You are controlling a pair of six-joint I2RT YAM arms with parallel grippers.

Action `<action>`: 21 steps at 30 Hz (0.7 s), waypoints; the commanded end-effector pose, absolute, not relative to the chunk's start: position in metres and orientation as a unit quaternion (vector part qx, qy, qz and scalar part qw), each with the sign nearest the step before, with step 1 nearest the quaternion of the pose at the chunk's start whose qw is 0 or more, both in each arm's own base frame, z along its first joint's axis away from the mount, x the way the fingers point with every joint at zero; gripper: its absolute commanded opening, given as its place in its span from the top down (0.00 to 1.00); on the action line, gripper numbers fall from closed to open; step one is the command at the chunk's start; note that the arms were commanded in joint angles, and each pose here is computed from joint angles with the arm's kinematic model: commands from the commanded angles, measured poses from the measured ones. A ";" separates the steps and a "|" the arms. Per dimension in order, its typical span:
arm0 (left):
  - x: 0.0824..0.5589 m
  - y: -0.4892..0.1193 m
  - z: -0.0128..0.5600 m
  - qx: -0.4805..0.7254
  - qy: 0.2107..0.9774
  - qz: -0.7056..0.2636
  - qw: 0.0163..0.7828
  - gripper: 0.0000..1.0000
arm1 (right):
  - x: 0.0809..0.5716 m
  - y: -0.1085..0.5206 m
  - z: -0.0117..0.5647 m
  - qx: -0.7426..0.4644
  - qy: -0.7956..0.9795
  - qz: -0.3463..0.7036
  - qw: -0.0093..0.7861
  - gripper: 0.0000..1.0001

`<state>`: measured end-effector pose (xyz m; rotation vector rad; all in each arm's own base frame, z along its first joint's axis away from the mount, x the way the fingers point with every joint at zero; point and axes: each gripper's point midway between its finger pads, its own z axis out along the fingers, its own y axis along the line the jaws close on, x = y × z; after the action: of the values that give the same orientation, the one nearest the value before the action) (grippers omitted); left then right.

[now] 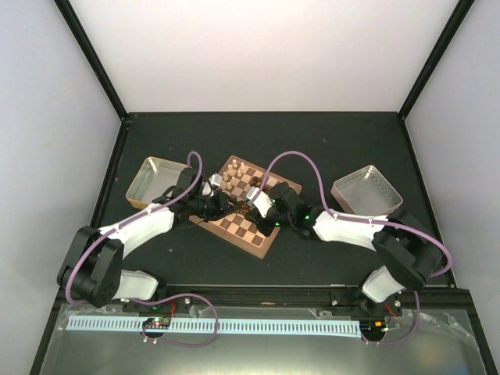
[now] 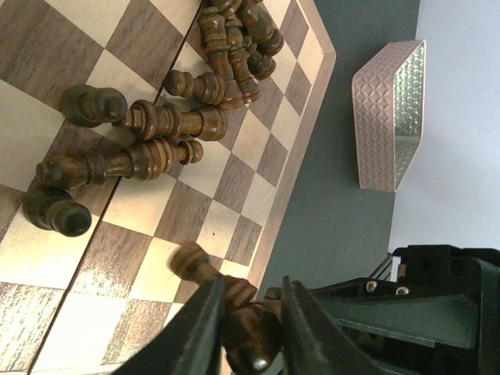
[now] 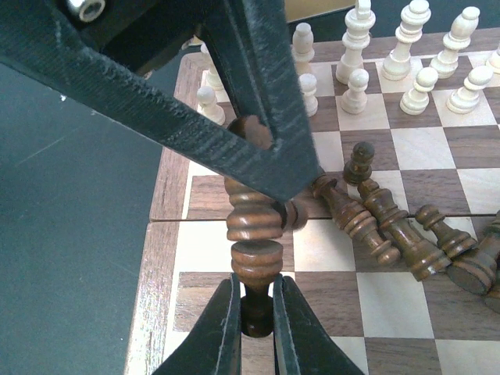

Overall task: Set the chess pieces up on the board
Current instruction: Pick up the chess piece from the chessboard.

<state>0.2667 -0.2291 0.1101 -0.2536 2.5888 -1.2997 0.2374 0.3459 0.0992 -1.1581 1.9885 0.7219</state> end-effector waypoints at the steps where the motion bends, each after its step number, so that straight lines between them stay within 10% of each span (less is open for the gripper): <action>1: 0.272 -0.234 0.122 -0.070 0.883 -0.446 0.126 0.85 | 0.245 0.345 0.108 -0.439 0.765 0.276 0.381 0.99; 21: 0.263 -0.242 0.115 0.095 0.903 -0.300 0.291 0.98 | 0.260 0.285 0.093 -0.153 0.919 0.273 0.239 0.99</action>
<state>0.2630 -0.2367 0.1273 0.0921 2.4349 -0.9859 0.2654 0.3090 0.0987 -0.6857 2.3519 0.6770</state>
